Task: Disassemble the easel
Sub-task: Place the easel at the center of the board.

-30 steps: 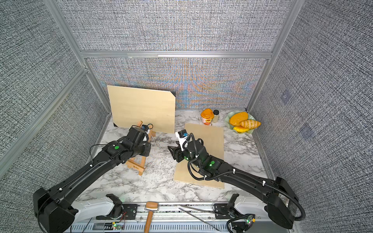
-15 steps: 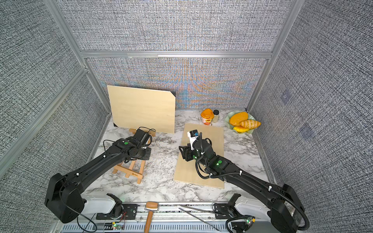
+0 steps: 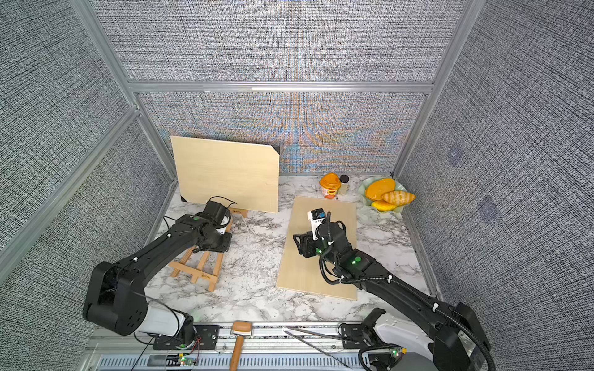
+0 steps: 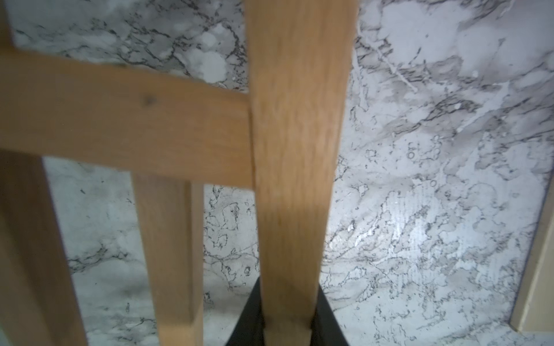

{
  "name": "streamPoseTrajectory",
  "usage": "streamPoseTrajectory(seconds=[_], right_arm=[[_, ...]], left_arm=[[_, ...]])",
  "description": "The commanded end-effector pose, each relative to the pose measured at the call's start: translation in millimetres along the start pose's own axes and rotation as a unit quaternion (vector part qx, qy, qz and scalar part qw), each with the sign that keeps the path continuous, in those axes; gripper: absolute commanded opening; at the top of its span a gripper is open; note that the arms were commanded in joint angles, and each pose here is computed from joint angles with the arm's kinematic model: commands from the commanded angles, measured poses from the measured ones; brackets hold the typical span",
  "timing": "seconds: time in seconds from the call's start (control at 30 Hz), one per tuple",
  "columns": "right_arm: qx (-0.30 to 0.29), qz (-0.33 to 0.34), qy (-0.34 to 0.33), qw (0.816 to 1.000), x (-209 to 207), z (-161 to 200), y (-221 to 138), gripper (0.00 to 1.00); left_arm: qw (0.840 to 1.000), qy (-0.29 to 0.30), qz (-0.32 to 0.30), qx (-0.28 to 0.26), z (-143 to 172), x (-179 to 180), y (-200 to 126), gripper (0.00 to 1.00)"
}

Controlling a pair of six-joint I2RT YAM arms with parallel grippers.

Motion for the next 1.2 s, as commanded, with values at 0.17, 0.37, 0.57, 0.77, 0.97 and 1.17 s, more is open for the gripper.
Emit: streamPoseTrajectory(seconds=[0.17,0.37,0.57,0.77,0.97,1.17], right_arm=[[0.021,-0.008,0.023,0.999,-7,6,6,0.60],[0.026,-0.003,0.025,0.999,-13,7,5,0.60],[0.026,0.009,0.033,0.999,-23,8,3,0.60],[0.027,0.023,0.041,0.999,-31,6,-2,0.61],[0.030,0.041,0.047,0.998,-40,8,-13,0.61],[0.026,0.074,0.055,0.995,-52,7,-29,0.61]], left_arm=[[0.990,-0.041,0.039,0.126,-4,-17,32,0.00],[0.992,-0.079,0.041,0.093,-11,-33,27,0.00],[0.991,-0.103,0.021,0.087,-14,-60,23,0.00],[0.990,-0.105,0.028,0.091,-15,-115,28,0.00],[0.988,-0.113,0.038,0.100,-13,-165,28,0.00],[0.988,-0.108,0.062,0.087,-14,-206,12,0.00]])
Point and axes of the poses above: each gripper's point midway between its finger pads, its own y axis out along the fingers, its own x axis along the line the jaws close on, z = x × y, the point moved 8 cm from there along -y, back along the fingers, and after that the axes turned 8 degrees about -y, right-handed, at the moved point
